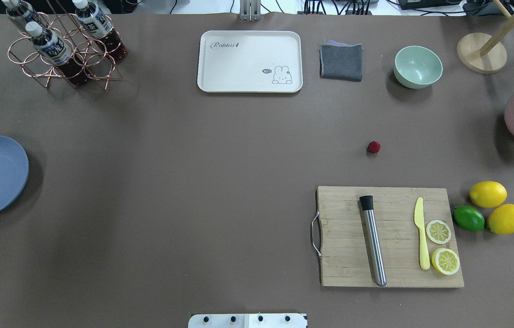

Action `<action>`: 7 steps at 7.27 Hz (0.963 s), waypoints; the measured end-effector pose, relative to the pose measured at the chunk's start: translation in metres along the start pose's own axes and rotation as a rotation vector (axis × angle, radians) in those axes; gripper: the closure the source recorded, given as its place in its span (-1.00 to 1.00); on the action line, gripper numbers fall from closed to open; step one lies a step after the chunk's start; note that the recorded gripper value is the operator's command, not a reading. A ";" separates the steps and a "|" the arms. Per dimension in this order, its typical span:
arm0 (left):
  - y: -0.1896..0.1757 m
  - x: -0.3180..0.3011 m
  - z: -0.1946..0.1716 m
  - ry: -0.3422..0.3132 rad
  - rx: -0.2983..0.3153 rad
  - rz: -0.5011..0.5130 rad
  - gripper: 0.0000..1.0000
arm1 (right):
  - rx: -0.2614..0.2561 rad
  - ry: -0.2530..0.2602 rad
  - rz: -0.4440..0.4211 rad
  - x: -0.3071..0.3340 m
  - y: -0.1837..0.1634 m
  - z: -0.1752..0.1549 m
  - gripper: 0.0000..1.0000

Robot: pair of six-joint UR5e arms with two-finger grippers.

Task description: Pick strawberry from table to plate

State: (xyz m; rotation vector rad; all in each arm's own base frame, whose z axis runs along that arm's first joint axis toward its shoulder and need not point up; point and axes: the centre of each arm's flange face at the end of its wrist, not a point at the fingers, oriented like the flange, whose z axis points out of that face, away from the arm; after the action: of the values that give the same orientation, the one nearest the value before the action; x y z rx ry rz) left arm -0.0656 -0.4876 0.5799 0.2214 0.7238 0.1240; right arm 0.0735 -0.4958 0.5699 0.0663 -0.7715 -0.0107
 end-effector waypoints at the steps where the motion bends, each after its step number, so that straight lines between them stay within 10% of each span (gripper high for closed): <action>1: -0.002 0.000 0.001 0.000 0.005 0.009 -0.96 | 0.002 0.001 0.001 -0.001 -0.001 -0.001 -1.00; 7: -0.008 -0.003 0.013 0.005 -0.006 0.016 -0.96 | 0.015 0.002 0.015 -0.008 -0.008 -0.005 -1.00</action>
State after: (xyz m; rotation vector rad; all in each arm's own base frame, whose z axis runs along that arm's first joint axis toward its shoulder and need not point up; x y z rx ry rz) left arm -0.0588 -0.4985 0.5897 0.2217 0.7271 0.1422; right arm 0.0716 -0.5036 0.5602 0.0744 -0.7702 0.0095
